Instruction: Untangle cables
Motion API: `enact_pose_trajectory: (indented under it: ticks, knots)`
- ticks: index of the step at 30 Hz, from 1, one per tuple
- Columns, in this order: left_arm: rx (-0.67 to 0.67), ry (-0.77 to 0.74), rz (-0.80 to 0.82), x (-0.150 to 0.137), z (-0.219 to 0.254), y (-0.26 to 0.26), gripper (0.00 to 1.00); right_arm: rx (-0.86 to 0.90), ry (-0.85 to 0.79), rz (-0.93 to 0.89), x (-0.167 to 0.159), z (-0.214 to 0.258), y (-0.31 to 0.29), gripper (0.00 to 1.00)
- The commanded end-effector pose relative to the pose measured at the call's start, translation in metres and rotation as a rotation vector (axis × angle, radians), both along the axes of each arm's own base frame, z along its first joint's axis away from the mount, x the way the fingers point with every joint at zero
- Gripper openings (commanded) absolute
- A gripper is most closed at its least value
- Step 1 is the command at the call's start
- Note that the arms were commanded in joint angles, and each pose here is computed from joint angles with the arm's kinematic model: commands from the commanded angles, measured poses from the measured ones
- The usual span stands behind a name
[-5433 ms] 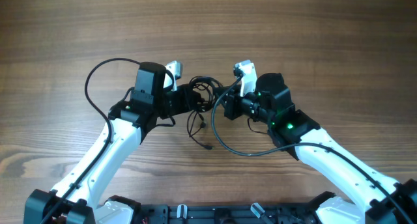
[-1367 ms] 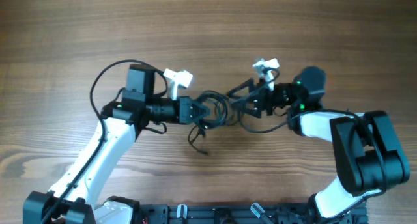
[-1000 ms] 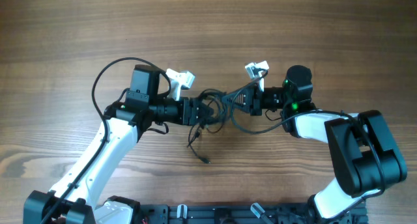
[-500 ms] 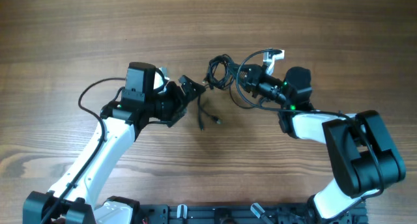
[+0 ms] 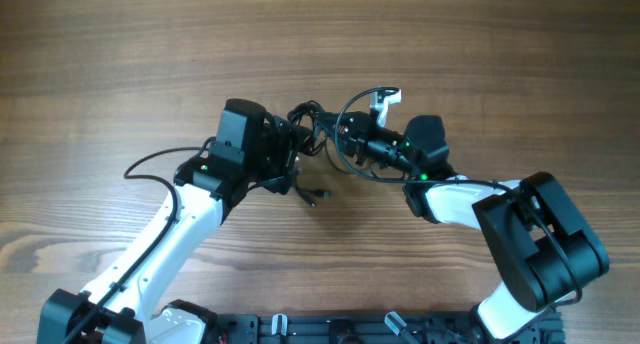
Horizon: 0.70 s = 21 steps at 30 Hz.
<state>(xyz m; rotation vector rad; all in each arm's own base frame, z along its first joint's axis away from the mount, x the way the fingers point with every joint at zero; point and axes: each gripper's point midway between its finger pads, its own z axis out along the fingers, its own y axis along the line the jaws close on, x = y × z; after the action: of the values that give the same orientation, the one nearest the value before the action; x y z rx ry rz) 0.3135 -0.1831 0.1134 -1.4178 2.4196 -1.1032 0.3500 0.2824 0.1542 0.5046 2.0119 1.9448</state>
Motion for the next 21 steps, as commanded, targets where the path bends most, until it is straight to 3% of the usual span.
enact_pose_trajectory:
  ticks: [1, 4, 10, 17, 21]
  knots:
    - [-0.018, 0.052, 0.155, 0.007, -0.001, 0.007, 0.68, 0.055, 0.004, 0.004, -0.003, 0.016, 0.006, 0.05]
    - [-0.04, 0.074, 0.189, 0.007, -0.001, 0.007, 0.55, 0.074, 0.015, 0.007, -0.003, 0.019, 0.007, 0.05]
    - [-0.024, 0.059, 0.186, 0.008, -0.001, 0.009, 0.04, 0.083, 0.02, 0.028, -0.007, 0.021, 0.008, 0.05]
    - [0.224, -0.162, -0.055, 0.021, -0.002, 0.035, 0.04, -0.019, -0.124, 0.106, -0.018, 0.012, 0.012, 0.13]
    - [0.332, -0.315, -0.177, 0.03, 0.017, 0.059, 0.04, -0.179, -0.129, 0.088, -0.009, -0.027, -0.004, 0.35]
